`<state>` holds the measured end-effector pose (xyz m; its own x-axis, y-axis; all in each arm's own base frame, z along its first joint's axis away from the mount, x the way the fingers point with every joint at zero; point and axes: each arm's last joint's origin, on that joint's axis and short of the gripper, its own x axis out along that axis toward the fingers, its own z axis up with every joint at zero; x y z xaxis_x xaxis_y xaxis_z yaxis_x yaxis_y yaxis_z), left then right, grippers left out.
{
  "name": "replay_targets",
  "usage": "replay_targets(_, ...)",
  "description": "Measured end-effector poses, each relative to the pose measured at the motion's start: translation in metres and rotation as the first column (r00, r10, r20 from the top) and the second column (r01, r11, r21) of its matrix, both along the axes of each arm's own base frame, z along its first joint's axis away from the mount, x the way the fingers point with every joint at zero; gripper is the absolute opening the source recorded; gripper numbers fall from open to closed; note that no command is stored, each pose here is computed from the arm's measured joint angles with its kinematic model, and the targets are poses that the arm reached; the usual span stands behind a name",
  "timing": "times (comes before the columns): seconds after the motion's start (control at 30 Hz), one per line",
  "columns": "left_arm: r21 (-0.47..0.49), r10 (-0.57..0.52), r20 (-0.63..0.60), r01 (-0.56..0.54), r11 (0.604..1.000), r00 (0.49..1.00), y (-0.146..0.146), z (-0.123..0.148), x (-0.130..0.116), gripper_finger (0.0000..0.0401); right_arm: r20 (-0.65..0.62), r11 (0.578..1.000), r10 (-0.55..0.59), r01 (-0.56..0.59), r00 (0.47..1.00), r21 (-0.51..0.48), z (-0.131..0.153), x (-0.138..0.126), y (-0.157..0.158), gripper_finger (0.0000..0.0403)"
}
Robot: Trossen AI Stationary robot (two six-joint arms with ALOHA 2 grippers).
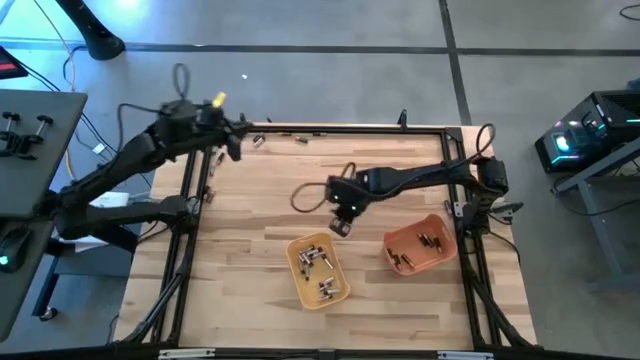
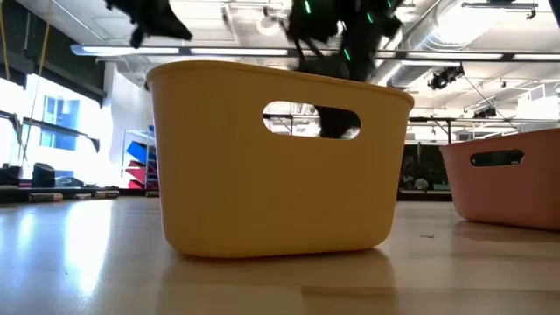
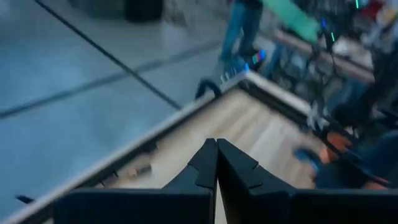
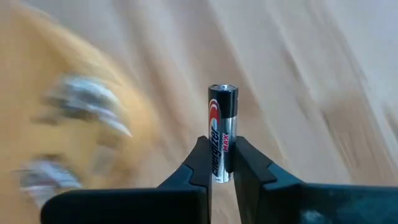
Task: Sort batteries
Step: Put the silver battery into the yellow bin
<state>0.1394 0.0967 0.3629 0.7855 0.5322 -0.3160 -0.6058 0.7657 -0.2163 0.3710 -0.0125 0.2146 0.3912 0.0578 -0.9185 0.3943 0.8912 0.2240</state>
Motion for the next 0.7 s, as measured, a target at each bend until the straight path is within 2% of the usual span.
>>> replay_targets(0.07,0.017,0.037,0.017,-0.038,0.999,0.999,-0.004,0.004,-0.008,0.0000,0.096,0.998,0.068,-0.067,0.993,-0.007,0.022,0.011,0.003,0.0020)
replay_targets(0.17,-0.012,0.088,-0.022,-0.089,0.996,0.996,-0.009,0.001,-0.017,0.0000,0.106,0.994,0.110,-0.109,0.988,-0.012,0.032,0.016,0.010,0.0020)
replay_targets(0.33,-0.085,0.090,-0.146,-0.103,0.991,0.985,-0.013,-0.012,-0.023,0.0000,0.120,0.986,0.137,-0.147,0.983,0.081,0.019,0.025,0.032,0.0020)
replay_targets(0.43,-0.087,0.075,-0.198,-0.094,0.992,0.977,-0.012,-0.016,-0.022,0.0000,0.133,0.972,0.172,-0.190,0.976,0.138,0.014,0.029,0.053,0.0020)
replay_targets(0.6,-0.106,0.075,-0.254,-0.105,0.989,0.964,-0.010,-0.022,-0.019,0.0000,0.117,0.946,0.255,-0.273,0.960,0.177,0.000,0.031,0.084,0.0020)
replay_targets(0.7,-0.156,0.090,-0.312,-0.144,0.977,0.946,-0.008,-0.029,-0.018,0.0000,0.076,0.952,0.235,-0.246,0.969,0.184,-0.012,0.032,0.094,0.0043)
